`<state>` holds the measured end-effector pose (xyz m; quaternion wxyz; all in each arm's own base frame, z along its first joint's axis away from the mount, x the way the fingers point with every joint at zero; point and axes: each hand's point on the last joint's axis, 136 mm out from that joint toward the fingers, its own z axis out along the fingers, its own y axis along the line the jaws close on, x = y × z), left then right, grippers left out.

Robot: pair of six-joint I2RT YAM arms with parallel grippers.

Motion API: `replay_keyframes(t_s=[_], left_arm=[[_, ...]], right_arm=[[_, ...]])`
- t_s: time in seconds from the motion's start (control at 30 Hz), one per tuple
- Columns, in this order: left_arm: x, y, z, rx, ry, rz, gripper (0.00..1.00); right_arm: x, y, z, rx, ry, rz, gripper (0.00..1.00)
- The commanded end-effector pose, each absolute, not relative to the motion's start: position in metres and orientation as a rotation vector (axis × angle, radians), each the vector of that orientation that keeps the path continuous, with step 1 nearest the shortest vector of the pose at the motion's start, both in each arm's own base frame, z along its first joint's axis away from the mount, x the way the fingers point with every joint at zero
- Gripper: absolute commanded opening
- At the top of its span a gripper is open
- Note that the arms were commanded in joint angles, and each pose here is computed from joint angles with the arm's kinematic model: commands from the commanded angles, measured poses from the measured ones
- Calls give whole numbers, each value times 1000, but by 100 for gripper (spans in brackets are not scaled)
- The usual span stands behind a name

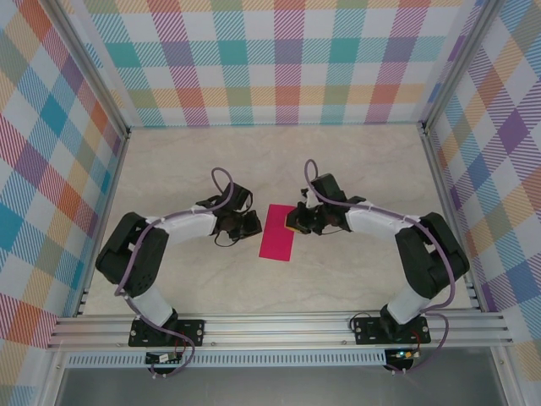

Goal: Fold a paper plane with a square sheet of paper (pick it up from the middle)

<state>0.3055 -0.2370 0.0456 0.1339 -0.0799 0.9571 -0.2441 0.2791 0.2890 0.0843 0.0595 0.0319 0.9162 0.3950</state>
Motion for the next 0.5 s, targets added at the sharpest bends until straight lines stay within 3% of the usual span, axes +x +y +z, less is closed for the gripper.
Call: replay_keyframes(t_s=[0.0, 0.2, 0.47], left_arm=[[298, -203, 54, -346, 2742, -532, 14], [293, -183, 62, -414, 2690, -522, 18], [292, -188, 66, -411, 2692, -583, 20]], right_arm=[[270, 304, 70, 84, 2819, 1160, 10], [253, 328, 50, -4, 2907, 1170, 9], [228, 310, 13, -16, 3038, 1064, 9]])
